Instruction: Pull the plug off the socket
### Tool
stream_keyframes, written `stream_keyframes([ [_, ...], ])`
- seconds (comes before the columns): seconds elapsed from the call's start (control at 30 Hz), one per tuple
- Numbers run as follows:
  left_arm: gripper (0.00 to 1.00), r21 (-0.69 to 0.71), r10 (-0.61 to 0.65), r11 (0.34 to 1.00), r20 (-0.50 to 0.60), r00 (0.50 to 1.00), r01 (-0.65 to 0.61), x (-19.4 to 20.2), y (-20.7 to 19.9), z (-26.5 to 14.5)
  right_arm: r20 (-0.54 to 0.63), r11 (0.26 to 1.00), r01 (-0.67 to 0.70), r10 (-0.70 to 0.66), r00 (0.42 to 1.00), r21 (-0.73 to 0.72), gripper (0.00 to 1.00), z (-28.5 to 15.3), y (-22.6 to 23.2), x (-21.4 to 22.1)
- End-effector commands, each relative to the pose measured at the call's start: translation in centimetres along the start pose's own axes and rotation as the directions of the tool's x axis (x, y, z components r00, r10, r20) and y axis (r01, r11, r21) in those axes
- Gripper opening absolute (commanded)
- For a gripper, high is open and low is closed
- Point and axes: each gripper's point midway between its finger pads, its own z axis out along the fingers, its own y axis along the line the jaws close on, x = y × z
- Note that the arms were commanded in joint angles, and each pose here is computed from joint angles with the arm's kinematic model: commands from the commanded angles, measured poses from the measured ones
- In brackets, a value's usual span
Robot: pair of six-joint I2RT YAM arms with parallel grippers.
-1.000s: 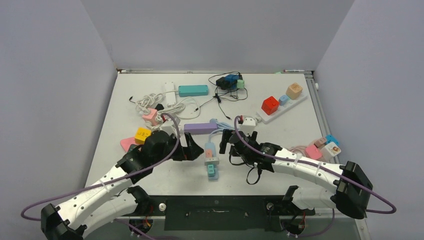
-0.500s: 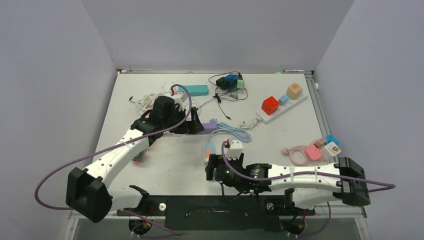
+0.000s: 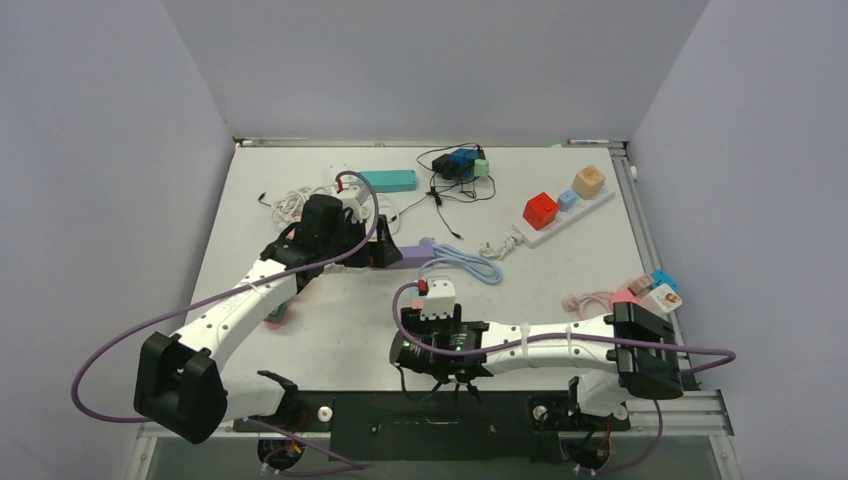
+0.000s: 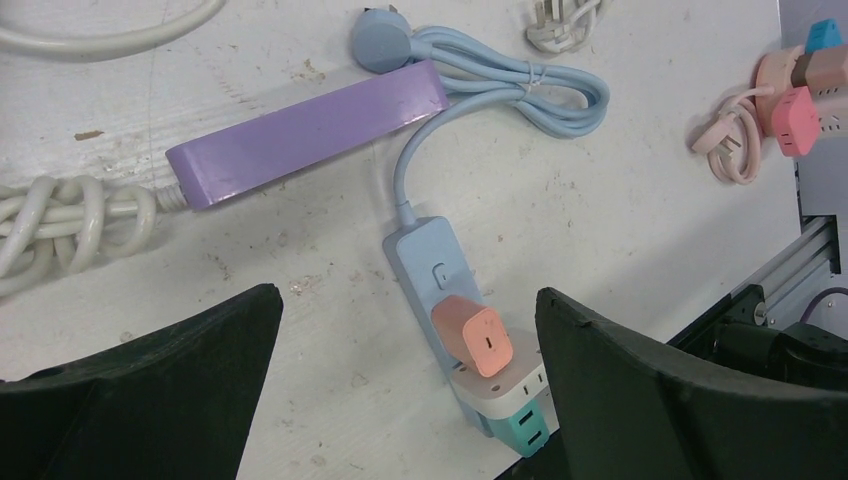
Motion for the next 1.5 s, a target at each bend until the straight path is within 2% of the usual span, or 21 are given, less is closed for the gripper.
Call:
stream_keyframes([
  [0.0, 0.96, 0.074, 0.017, 0.997, 0.025, 1.000, -0.019, -0.8, -1.4, 0.3, 0.015, 0.999, 0.018, -0.019, 1.000, 0.033, 0.60, 1.1, -0.6, -1.5],
  [0.33, 0.96, 0.065, 0.023, 0.998, -0.029, 0.999, -0.021, 0.6, -1.3, 1.6, 0.014, 0.995, 0.083, -0.084, 0.996, 0.064, 0.52, 3.2, -0.6, -1.9],
  [0.77, 0.96, 0.072, 0.020, 0.997, -0.075, 0.997, -0.015, 1.2, -1.3, 2.4, -0.034, 0.993, 0.112, -0.111, 0.993, 0.041, 0.52, 4.3, 0.1, -0.3],
  [0.9, 0.96, 0.069, 0.021, 0.997, -0.082, 0.996, -0.016, 1.5, -1.3, 2.6, -0.053, 0.991, 0.122, -0.119, 0.991, 0.047, 0.44, 4.4, -0.1, 0.3],
  [1.23, 0.96, 0.085, 0.047, 0.996, -0.142, 0.989, -0.036, 3.2, -2.2, 3.4, -0.078, 0.990, 0.137, -0.135, 0.988, 0.021, 0.37, 4.6, 0.1, 1.7],
  [1.33, 0.96, 0.097, 0.044, 0.995, -0.163, 0.986, -0.029, 3.6, -2.4, 3.6, -0.079, 0.989, 0.148, -0.146, 0.986, 0.018, 0.30, 4.7, 0.3, 1.8],
  [1.47, 0.96, 0.095, 0.045, 0.995, -0.163, 0.986, -0.030, 3.6, -2.4, 3.5, -0.037, 0.982, 0.189, -0.190, 0.981, -0.026, 0.09, 4.8, 0.9, 1.5],
])
